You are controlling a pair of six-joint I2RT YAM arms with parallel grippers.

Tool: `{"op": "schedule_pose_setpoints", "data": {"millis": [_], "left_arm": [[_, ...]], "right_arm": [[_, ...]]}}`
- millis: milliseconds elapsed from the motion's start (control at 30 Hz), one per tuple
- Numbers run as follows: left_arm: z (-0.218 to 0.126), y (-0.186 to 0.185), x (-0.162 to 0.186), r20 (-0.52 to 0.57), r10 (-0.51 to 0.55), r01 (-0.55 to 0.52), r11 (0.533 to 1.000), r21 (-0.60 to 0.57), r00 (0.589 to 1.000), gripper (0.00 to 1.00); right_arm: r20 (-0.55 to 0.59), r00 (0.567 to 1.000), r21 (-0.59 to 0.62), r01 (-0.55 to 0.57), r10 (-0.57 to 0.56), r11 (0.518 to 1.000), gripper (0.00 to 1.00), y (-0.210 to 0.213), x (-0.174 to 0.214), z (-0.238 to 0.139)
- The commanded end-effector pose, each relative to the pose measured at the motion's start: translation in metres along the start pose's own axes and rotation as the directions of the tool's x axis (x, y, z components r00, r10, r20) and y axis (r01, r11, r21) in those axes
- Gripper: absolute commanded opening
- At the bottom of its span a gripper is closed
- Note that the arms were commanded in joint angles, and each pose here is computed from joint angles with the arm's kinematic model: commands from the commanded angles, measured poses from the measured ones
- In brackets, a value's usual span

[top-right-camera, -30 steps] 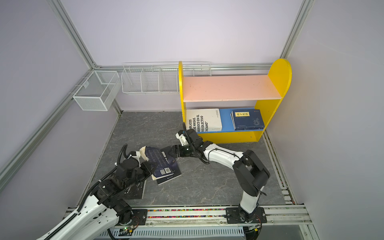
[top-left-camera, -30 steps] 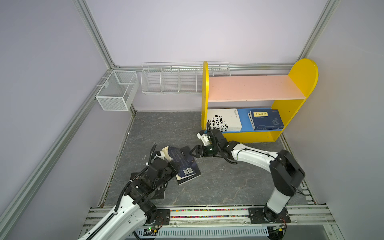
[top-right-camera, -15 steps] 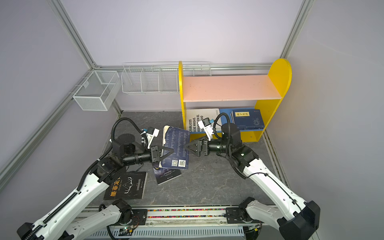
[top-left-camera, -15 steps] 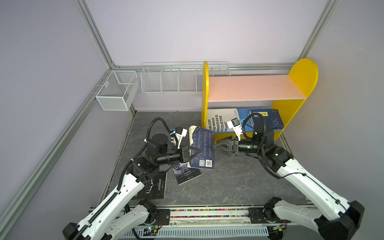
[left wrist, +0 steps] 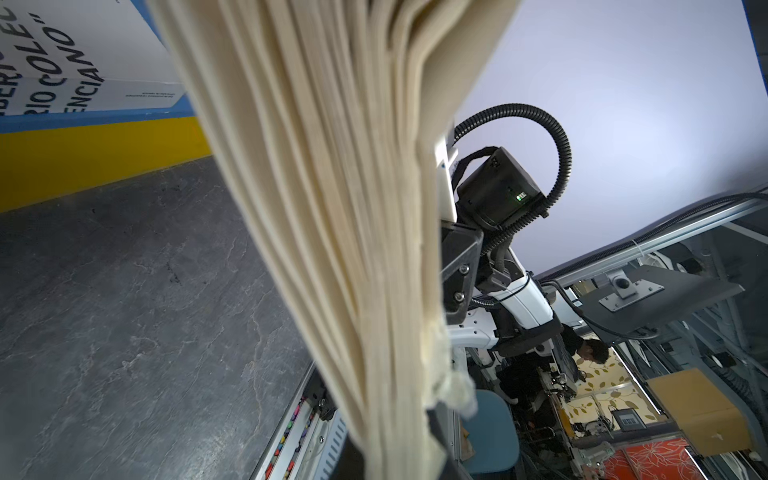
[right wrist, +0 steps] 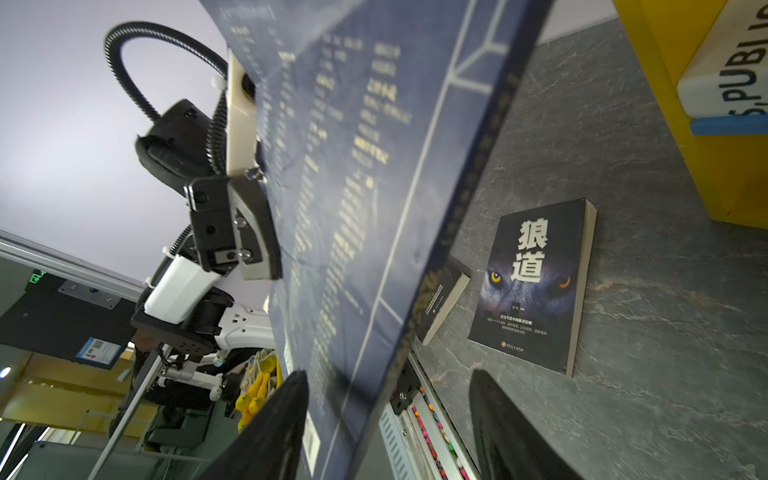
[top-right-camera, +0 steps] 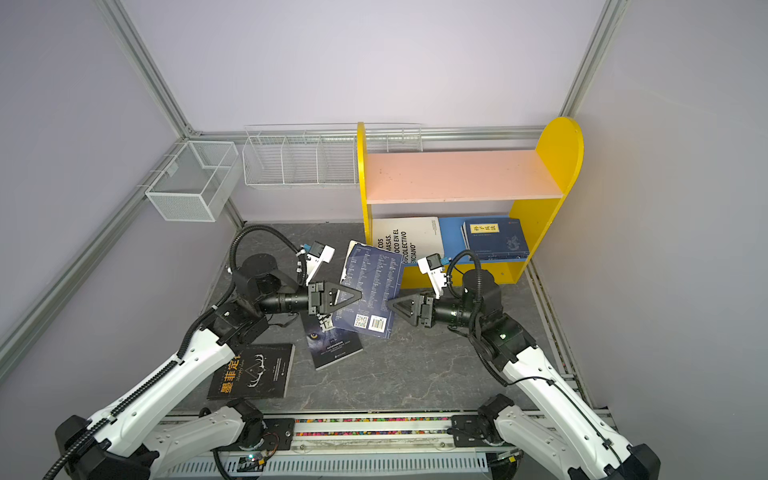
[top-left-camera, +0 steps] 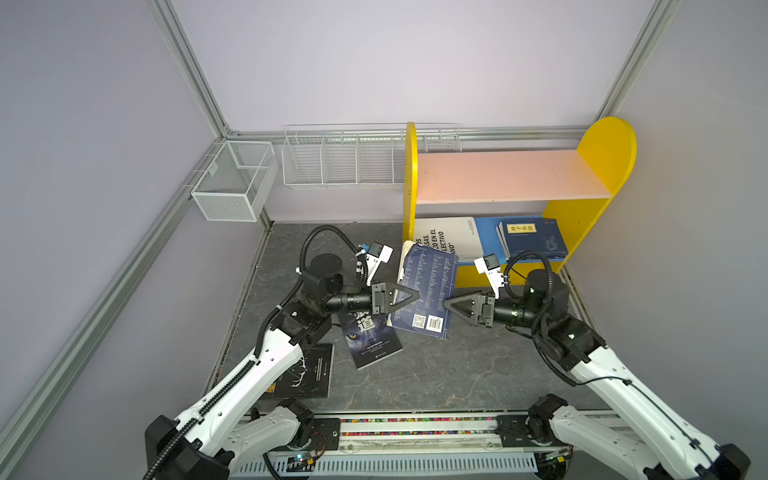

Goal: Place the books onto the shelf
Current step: 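Hand the dark blue paperback from the left gripper to the right gripper, then carry the dark blue paperback with the right gripper to the blue shelf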

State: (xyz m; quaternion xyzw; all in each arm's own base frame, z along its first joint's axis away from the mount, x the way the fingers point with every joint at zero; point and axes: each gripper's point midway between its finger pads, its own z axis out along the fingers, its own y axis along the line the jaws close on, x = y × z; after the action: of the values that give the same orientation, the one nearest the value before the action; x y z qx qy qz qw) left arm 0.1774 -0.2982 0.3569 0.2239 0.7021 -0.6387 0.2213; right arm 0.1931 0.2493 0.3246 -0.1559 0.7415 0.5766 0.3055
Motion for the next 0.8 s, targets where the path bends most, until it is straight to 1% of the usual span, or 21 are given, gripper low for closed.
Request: {"op": "schedule_pose_setpoints", "data": {"millis": [0, 100, 200, 300, 400, 533, 700, 733, 767], "left_arm": [[-0.004, -0.037, -0.013, 0.024, 0.109, -0.111, 0.986, 0.120, 0.994, 0.00], [-0.003, -0.037, -0.012, 0.016, 0.120, -0.121, 0.985, 0.127, 0.993, 0.00], [-0.003, -0.037, -0.011, 0.006, 0.124, -0.124, 0.982, 0.141, 0.992, 0.00], [-0.001, -0.035, -0.009, 0.000, 0.122, -0.121, 0.982, 0.142, 0.992, 0.00], [0.000, -0.032, -0.007, -0.011, 0.115, -0.112, 0.983, 0.145, 0.993, 0.00], [0.001, -0.029, -0.007, -0.013, 0.117, -0.114, 0.984, 0.139, 0.993, 0.00], [0.007, -0.018, -0.016, 0.003, 0.104, -0.104, 0.990, 0.095, 0.995, 0.00], [0.008, -0.015, -0.020, 0.014, 0.100, -0.101, 0.992, 0.079, 0.995, 0.00], [0.009, -0.011, -0.023, 0.030, 0.096, -0.098, 0.993, 0.060, 0.995, 0.03]], "right_arm": [[0.070, 0.997, -0.044, 0.015, -0.012, 0.999, 0.57, 0.010, -0.014, -0.002], [0.070, 0.997, -0.079, -0.009, 0.014, 0.997, 0.49, 0.009, -0.014, 0.003], [0.086, 0.996, -0.109, -0.024, 0.033, 0.994, 0.43, 0.009, -0.015, 0.004], [0.121, 0.992, -0.130, -0.014, 0.030, 0.991, 0.39, 0.012, -0.020, 0.002], [0.146, 0.989, -0.145, -0.001, 0.022, 0.989, 0.32, 0.016, -0.024, 0.000], [0.144, 0.989, -0.166, 0.006, 0.018, 0.986, 0.27, 0.021, -0.023, -0.002], [0.126, 0.992, -0.132, -0.012, 0.029, 0.991, 0.14, 0.015, -0.017, -0.004], [0.126, 0.991, -0.119, -0.019, 0.034, 0.993, 0.13, 0.013, -0.015, -0.005], [0.129, 0.991, -0.102, -0.023, 0.036, 0.995, 0.13, 0.010, -0.014, -0.006]]}}
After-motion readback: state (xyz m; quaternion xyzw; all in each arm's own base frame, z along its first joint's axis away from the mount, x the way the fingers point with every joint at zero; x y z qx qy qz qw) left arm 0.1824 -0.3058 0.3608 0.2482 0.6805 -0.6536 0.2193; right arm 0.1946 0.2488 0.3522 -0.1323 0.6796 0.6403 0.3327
